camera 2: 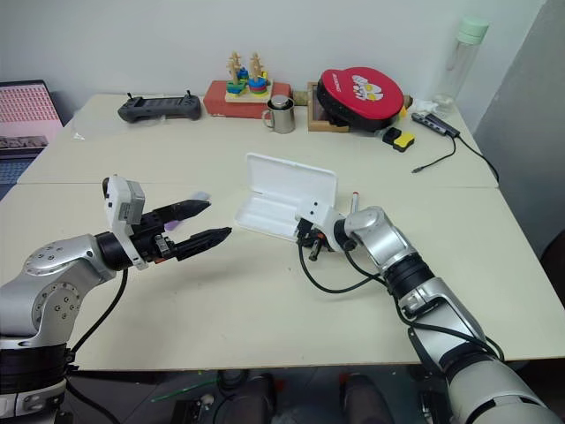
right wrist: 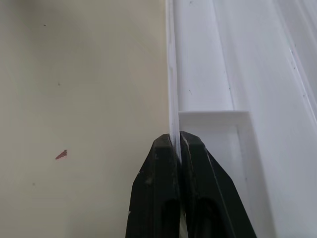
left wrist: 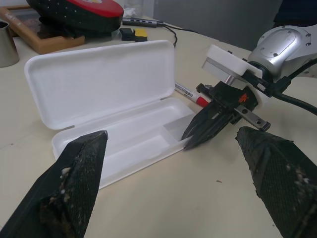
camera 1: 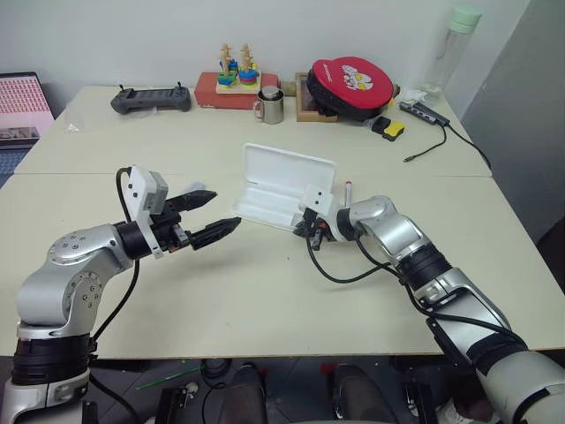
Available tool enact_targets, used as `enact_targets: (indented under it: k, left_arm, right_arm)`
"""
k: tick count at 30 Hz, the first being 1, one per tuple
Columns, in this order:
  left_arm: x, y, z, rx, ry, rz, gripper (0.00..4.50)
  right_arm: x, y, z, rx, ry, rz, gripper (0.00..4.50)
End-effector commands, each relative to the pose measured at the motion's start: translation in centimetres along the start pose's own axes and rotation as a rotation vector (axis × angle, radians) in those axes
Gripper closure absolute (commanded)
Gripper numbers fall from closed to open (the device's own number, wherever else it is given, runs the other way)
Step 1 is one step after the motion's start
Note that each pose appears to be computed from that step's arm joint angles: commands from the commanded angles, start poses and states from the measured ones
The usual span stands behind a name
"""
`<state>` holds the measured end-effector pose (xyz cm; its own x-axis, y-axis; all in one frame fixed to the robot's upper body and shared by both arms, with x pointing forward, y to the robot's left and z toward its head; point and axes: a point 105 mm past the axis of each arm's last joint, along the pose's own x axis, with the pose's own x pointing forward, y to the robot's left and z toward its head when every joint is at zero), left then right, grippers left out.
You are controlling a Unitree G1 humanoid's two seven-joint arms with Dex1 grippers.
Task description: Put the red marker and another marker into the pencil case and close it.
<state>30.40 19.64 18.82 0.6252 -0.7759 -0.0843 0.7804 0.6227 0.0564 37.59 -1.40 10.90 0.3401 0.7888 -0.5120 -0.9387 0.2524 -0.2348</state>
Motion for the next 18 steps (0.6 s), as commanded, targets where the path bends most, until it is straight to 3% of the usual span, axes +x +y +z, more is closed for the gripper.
enact_targets:
  k: [1,5,13,18]
  left_arm:
    - [-0.8,0.3,1.1,0.036,-0.014,0.010,0.00]
    - [-1.1,0.1,0.1,0.052,0.050,-0.006,0.00]
    - [-1.0,-0.3,-0.5,0.058,0.085,-0.028,0.00]
    - [-0.3,-0.7,-0.2,0.063,0.077,-0.059,0.00]
  right_arm:
    - [-0.8,1.4,2.5,-0.098,-0.110,0.067,4.49]
    - [-1.0,3.8,2.0,-0.122,-0.108,0.159,4.49]
    - [-1.0,5.0,1.5,-0.129,-0.095,0.197,4.49]
    - [-1.5,4.8,2.5,-0.137,-0.136,0.185,3.39]
